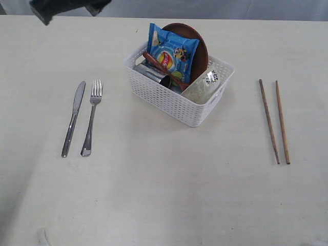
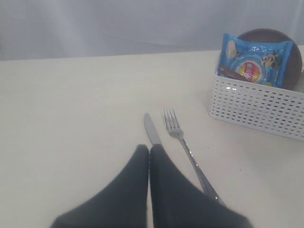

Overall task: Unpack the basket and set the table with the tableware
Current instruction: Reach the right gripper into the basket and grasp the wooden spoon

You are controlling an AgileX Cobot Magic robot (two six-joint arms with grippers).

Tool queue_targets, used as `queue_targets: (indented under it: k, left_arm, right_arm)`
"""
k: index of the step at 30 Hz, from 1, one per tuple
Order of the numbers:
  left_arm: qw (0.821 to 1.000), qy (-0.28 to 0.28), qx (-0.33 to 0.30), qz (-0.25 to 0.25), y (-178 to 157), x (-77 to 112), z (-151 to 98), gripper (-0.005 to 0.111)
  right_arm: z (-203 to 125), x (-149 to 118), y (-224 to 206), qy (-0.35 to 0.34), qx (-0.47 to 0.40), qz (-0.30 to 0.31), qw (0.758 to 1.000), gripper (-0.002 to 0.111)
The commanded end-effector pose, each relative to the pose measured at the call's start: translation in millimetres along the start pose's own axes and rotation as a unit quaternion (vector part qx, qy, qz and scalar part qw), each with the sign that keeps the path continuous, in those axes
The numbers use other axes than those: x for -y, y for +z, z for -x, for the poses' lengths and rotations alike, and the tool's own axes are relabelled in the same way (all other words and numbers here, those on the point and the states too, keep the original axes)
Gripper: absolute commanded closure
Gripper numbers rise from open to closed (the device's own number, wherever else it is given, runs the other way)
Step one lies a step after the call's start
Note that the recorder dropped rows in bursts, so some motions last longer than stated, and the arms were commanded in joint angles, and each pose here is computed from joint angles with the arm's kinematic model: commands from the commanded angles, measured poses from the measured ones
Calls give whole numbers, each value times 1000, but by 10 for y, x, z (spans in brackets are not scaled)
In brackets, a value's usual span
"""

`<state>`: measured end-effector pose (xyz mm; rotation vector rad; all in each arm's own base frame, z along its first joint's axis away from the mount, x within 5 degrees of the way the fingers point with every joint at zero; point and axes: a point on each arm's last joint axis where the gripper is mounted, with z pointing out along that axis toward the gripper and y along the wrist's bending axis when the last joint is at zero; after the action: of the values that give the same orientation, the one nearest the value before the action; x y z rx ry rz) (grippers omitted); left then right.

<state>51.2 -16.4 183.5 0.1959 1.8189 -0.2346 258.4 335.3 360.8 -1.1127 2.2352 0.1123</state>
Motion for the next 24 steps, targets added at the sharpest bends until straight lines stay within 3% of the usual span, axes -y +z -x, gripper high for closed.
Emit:
queue_targets:
  k: [1,6,10,15,24]
  left_arm:
    - [1000,-1,1,-3,1,3,-7,107]
    - [1000,-1,1,-3,1,3,-7,107]
    - [1000,-1,1,-3,1,3,-7,107]
    - [1000,0,1,-3,1,3,-7,107]
    - [1000,0,1,-3,1,3,-7,107]
  right_arm:
    - [-208,131,52,9,-8,-26,1000,109]
    - [-572,431,313,51,-66,-47,995,109]
    - [-832,853,489,116,-102,-72,985,109]
    - [-967,1193,544,204,-109,-40,972,109]
    - [-879,1260,608,193,-46,12,980,109]
